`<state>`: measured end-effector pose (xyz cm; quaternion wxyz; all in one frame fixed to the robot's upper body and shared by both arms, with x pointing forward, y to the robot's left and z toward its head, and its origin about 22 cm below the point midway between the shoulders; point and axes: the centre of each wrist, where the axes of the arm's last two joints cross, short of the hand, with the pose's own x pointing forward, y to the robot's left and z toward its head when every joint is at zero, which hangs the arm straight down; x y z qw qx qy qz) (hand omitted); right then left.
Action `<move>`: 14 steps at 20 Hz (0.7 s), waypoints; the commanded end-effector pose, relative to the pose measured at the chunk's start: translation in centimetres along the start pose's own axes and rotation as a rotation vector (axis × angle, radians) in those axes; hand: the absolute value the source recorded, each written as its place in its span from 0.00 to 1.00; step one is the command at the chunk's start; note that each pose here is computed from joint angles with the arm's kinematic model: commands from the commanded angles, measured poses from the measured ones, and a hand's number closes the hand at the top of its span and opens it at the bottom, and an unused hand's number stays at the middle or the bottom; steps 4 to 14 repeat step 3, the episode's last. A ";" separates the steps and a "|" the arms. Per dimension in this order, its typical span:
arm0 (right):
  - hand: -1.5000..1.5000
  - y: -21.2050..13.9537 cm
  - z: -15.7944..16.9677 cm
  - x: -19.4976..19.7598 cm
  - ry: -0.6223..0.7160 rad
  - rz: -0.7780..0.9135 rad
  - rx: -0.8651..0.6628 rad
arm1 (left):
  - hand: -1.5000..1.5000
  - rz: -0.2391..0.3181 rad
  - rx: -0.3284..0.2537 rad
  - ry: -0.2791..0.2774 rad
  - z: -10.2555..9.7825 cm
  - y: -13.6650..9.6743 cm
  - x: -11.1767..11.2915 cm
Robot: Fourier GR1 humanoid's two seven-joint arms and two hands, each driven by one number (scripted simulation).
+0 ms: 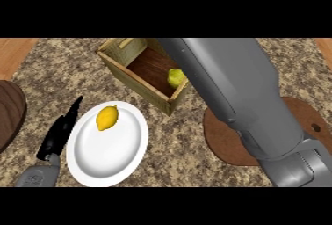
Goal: Pick the pear from the cutting board and place it in the basket
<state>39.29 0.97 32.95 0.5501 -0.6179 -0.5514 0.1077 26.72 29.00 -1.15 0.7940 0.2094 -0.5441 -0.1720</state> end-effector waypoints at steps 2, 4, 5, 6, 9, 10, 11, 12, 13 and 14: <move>0.00 -0.9 -1.0 -0.4 0.290 -0.211 -0.095 | 0.50 0.011 0.026 0.019 0.3 -0.2 -0.3; 0.00 -1.5 -1.6 -0.6 0.318 -0.207 -0.092 | 0.50 0.029 0.058 0.047 0.1 1.0 -0.8; 0.00 -1.5 -1.6 -0.6 0.318 -0.207 -0.092 | 0.50 0.029 0.058 0.047 0.1 1.0 -0.8; 0.00 -1.5 -1.6 -0.6 0.318 -0.207 -0.092 | 0.50 0.029 0.058 0.047 0.1 1.0 -0.8; 0.00 -1.5 -1.6 -0.6 0.318 -0.207 -0.092 | 0.50 0.029 0.058 0.047 0.1 1.0 -0.8; 0.00 -1.5 -1.6 -0.6 0.318 -0.207 -0.092 | 0.50 0.029 0.058 0.047 0.1 1.0 -0.8; 0.00 -1.5 -1.6 -0.6 0.318 -0.207 -0.092 | 0.50 0.029 0.058 0.047 0.1 1.0 -0.8; 0.00 -1.5 -1.6 -0.6 0.318 -0.207 -0.092 | 0.50 0.029 0.058 0.047 0.1 1.0 -0.8; 0.00 -1.5 -1.6 -0.6 0.318 -0.207 -0.092 | 0.50 0.029 0.058 0.047 0.1 1.0 -0.8; 0.00 -1.5 -1.6 -0.6 0.318 -0.207 -0.092 | 0.50 0.029 0.058 0.047 0.1 1.0 -0.8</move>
